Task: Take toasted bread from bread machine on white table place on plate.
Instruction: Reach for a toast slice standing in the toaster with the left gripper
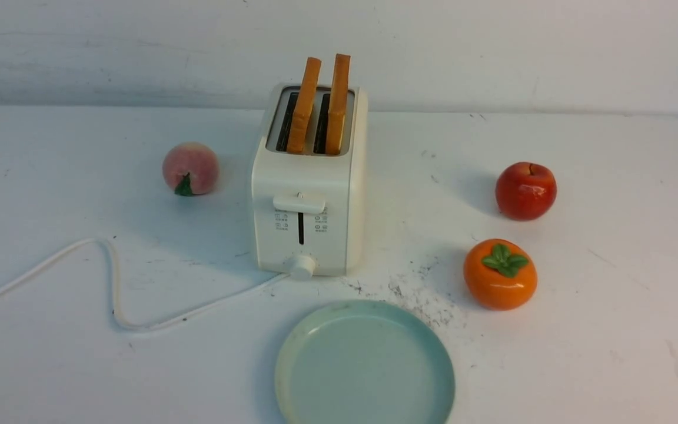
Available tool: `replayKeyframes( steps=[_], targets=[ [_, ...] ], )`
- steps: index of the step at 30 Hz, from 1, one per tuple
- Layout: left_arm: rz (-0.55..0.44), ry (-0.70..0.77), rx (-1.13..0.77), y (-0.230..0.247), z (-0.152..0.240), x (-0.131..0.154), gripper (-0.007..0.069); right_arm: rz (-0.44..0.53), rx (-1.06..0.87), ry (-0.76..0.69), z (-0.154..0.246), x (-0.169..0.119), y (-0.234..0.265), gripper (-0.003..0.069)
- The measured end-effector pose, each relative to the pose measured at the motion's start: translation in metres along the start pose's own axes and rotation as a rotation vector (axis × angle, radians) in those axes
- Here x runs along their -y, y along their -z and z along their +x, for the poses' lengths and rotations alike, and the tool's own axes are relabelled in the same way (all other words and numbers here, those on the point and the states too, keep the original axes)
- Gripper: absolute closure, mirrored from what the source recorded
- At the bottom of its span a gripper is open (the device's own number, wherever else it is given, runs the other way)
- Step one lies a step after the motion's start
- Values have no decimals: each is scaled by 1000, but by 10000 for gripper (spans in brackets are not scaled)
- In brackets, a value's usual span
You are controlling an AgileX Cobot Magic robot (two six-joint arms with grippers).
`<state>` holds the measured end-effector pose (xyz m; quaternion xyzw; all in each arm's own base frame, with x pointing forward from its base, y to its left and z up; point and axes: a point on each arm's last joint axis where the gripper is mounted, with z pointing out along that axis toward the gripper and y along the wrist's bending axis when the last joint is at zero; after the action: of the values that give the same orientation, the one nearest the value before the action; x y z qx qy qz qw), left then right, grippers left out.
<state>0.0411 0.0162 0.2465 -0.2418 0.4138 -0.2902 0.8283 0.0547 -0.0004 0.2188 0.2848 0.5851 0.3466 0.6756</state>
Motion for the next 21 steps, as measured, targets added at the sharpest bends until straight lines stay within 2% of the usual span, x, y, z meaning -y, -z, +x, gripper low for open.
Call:
replayKeyframes(
  steps=[3, 5, 6, 7, 8, 9, 11, 14, 16, 18, 19, 20, 21],
  targets=[
    [24, 63, 35, -2, -7, 6, 437, -77, -14, 20, -17, -31, 3, 420],
    [61, 107, 47, -9, -21, 23, 518, -129, -25, 148, -38, -64, 5, 440],
    [73, 108, 52, -11, -25, 27, 527, -140, -16, 148, -41, -68, 6, 443],
    [85, 107, 18, -17, -33, 41, 597, -144, -53, 229, -53, -89, 4, 464],
    [89, 102, 4, -20, -36, 46, 614, -132, -74, 254, -56, -94, 0, 476],
    [78, 78, -87, -34, -46, 65, 639, -124, -133, 324, -69, -117, -7, 515],
    [25, 47, -235, -53, -52, 84, 639, -71, -283, 435, -76, -136, -26, 562],
    [-123, -18, -535, -86, -51, 104, 639, 29, -573, 571, -72, -144, -58, 633],
    [-252, -81, -779, -112, -38, 106, 639, 102, -806, 618, -61, -138, -81, 666],
    [-338, -122, -996, -130, -25, 106, 639, 149, -960, 621, -50, -129, -96, 673],
    [-366, -134, -1104, -140, -15, 104, 639, 170, -1025, 610, -44, -124, -103, 675],
    [-370, -142, -1116, -142, -12, 102, 639, 173, -1036, 608, -43, -123, -104, 675],
    [-373, -144, -1295, -157, 8, 98, 639, 192, -1107, 597, -36, -115, -112, 675]
  ],
)
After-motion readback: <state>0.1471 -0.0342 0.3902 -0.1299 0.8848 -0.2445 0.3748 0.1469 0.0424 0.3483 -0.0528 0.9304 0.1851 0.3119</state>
